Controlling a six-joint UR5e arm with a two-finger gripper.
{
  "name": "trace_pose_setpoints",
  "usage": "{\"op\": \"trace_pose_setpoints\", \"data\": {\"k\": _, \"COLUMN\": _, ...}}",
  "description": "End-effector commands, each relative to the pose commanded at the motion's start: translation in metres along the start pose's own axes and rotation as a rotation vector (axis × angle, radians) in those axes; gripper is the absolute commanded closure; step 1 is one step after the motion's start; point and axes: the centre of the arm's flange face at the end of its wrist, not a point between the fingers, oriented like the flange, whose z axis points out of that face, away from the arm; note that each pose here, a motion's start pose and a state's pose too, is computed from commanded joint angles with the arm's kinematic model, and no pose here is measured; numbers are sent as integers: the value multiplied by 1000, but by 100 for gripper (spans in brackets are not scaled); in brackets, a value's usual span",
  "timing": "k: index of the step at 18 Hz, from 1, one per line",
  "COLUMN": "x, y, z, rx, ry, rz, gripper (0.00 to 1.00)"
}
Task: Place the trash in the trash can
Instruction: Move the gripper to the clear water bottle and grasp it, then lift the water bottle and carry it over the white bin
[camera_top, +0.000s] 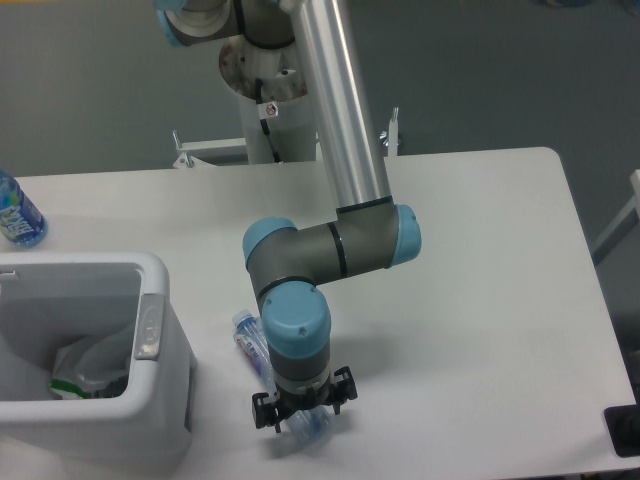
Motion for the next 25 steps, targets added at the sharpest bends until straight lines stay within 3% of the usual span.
{"op": "trace_pose_setpoints", "data": {"k": 3, "x": 0, "y": 0, "z": -3, "rx": 3, "ry": 0, "rz": -5, "gripper": 28}}
{"op": "trace_pose_setpoints", "data": {"k": 4, "x": 0, "y": 0, "z": -4, "rx": 5, "ry": 0, "rz": -5, "gripper": 32}}
{"op": "trace_pose_setpoints", "data": {"k": 12, "x": 0, "y": -2, "z": -11, "rx": 15, "ry": 2, "rz": -1, "gripper": 36}}
{"op": "trace_pose_setpoints", "data": {"k": 16, "x": -1, "y": -8, "z": -37, "rx": 60, "ry": 7, "rz": 5, "gripper": 37}}
{"op": "trace_pose_setpoints", "data": {"k": 19, "x": -25, "y": -18, "z": -85, "rx": 135, "ry": 19, "rz": -28, "gripper": 37}}
{"op": "trace_pose_setpoints", "data": {"k": 23, "x": -47, "y": -42, "z": -151, "rx": 255, "ry": 101, "rz": -54, "gripper": 38}}
{"op": "trace_pose_setpoints", "data": {"k": 25, "x": -59, "y": -59, "z": -203, "rx": 351, "ry": 195, "rz": -59, "gripper": 39}}
